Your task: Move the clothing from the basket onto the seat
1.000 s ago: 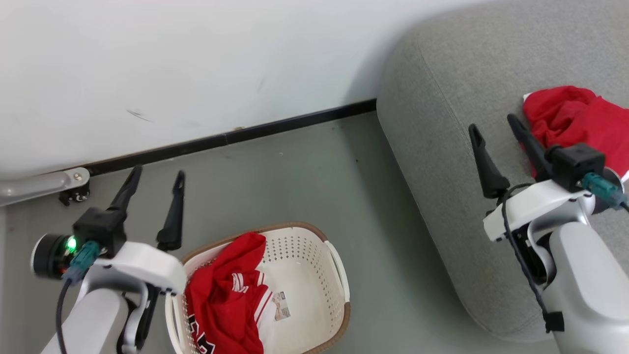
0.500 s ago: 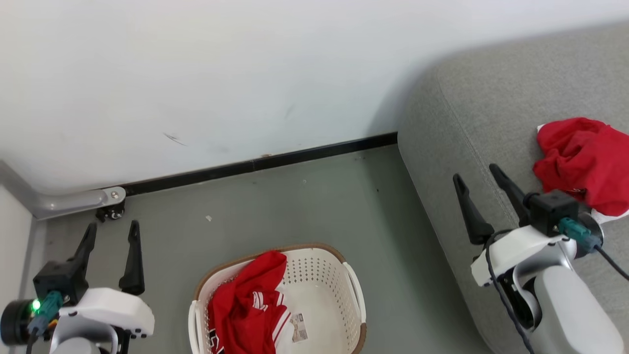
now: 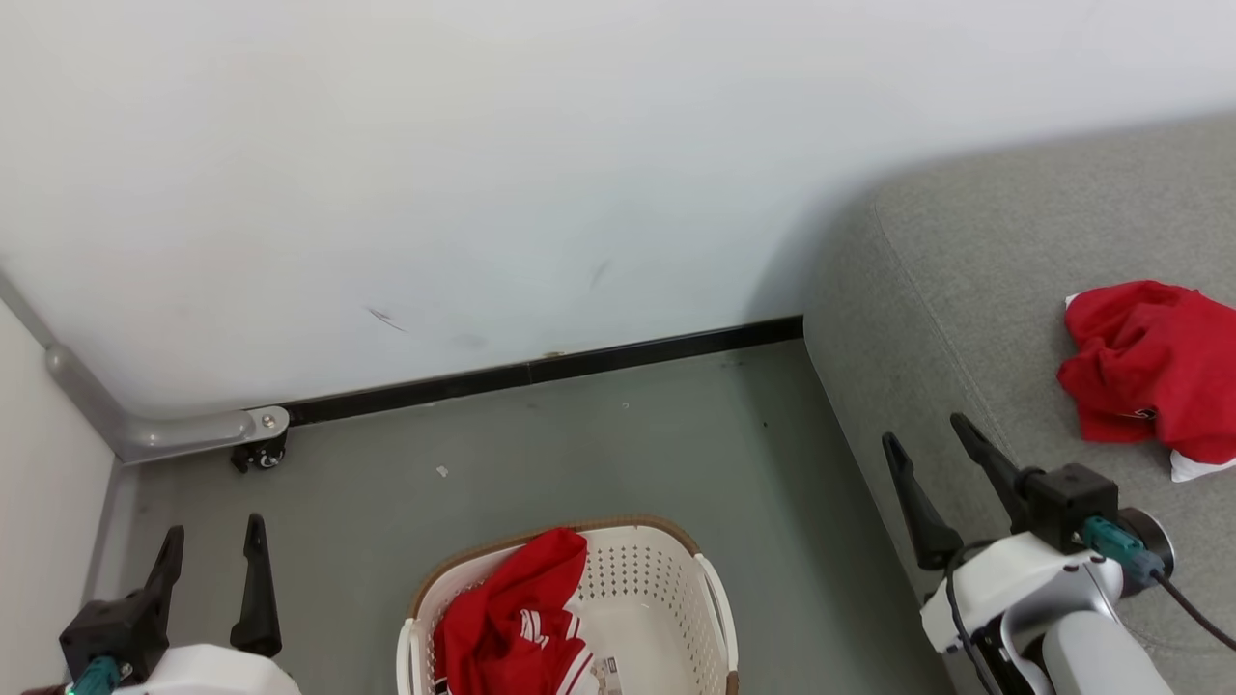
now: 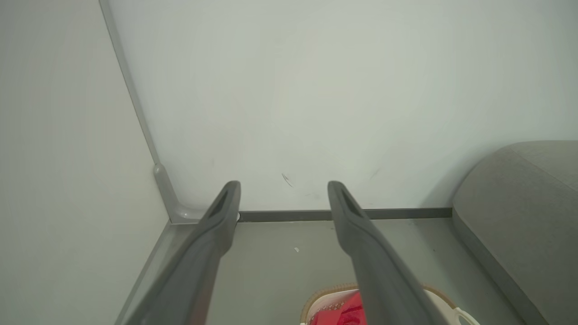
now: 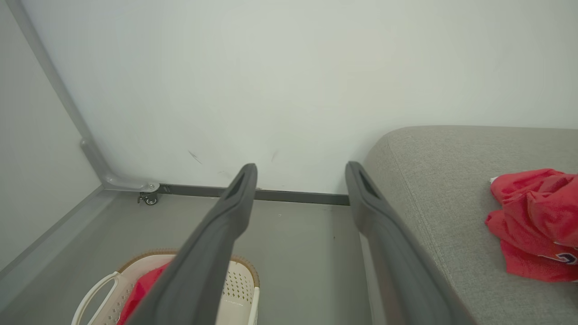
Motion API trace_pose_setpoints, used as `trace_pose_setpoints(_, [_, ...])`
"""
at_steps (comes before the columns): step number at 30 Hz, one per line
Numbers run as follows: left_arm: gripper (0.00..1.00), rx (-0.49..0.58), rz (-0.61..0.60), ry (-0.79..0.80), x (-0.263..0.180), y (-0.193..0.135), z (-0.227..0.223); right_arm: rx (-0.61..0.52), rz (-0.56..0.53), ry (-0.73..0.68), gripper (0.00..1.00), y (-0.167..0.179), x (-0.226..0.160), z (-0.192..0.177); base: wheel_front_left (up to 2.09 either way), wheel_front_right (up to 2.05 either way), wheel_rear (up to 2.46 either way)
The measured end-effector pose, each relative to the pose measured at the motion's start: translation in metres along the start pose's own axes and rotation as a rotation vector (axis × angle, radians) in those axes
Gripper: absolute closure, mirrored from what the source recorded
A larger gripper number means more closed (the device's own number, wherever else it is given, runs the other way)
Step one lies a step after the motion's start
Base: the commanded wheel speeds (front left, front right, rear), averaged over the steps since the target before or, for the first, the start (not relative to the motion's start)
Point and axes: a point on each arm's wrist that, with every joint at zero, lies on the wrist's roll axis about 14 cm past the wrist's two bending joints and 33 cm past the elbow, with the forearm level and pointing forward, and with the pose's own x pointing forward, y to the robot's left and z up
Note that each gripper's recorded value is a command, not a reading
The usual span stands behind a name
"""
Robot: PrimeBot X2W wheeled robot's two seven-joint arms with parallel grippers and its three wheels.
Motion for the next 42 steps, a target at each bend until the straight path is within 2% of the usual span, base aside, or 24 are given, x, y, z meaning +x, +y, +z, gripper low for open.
trace_pose_setpoints(17, [0.0,-0.01,0.013,-0.041,-0.026,0.007,0.012,0.029,-0.012,0.021,0.0,0.006,-0.032,-0.009,0.0,0.0,0.0])
trace_pose_setpoints(42, [0.0,-0.014,0.013,-0.063,-0.034,0.008,0.019,0.086,0.001,0.005,0.0,0.015,-0.04,-0.006,0.0,0.0,0.0])
